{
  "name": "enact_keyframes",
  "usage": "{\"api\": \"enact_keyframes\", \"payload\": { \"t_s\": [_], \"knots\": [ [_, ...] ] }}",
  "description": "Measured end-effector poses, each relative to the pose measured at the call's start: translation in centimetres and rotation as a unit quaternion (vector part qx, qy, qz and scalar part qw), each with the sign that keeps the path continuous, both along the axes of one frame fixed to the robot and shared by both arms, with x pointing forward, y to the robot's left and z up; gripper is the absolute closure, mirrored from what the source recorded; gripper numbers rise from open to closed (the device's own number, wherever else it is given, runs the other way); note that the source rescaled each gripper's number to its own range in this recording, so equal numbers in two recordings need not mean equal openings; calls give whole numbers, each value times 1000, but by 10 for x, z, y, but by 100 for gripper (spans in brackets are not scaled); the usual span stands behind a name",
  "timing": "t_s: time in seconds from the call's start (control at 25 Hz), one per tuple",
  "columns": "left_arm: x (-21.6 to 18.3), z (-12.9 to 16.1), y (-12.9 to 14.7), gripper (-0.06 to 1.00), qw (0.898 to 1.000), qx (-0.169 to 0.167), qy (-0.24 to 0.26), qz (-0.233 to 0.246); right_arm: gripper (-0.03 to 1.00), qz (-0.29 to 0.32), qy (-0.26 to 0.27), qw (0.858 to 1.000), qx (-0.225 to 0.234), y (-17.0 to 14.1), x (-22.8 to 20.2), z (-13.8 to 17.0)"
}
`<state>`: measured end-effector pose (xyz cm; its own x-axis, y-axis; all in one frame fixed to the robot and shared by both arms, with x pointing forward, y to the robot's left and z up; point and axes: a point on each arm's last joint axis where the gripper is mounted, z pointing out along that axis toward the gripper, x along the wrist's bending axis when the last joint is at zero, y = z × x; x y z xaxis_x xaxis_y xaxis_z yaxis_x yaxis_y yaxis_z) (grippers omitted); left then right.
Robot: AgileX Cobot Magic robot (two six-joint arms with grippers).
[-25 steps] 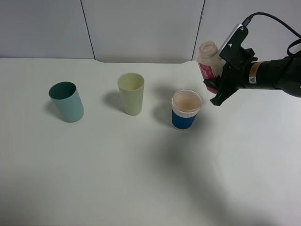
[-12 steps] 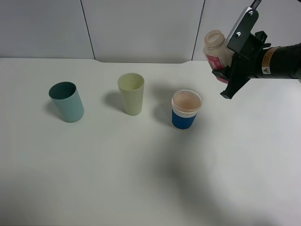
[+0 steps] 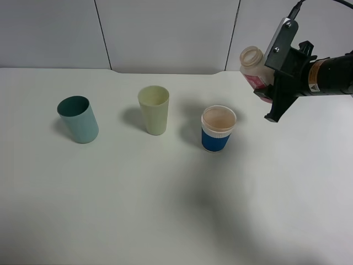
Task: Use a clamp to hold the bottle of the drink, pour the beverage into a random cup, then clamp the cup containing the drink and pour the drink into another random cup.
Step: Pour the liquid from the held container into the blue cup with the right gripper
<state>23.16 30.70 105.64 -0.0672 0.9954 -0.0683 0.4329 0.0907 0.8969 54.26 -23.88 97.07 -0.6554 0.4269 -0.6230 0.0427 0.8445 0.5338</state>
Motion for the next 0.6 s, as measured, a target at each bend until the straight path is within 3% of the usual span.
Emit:
{"api": "enact_keyframes", "payload": {
  "t_s": [0.6],
  "knots": [
    [0, 0, 0, -6, 1000, 0, 0, 0, 95, 22, 7, 999, -48, 6, -3, -4]
  ]
}}
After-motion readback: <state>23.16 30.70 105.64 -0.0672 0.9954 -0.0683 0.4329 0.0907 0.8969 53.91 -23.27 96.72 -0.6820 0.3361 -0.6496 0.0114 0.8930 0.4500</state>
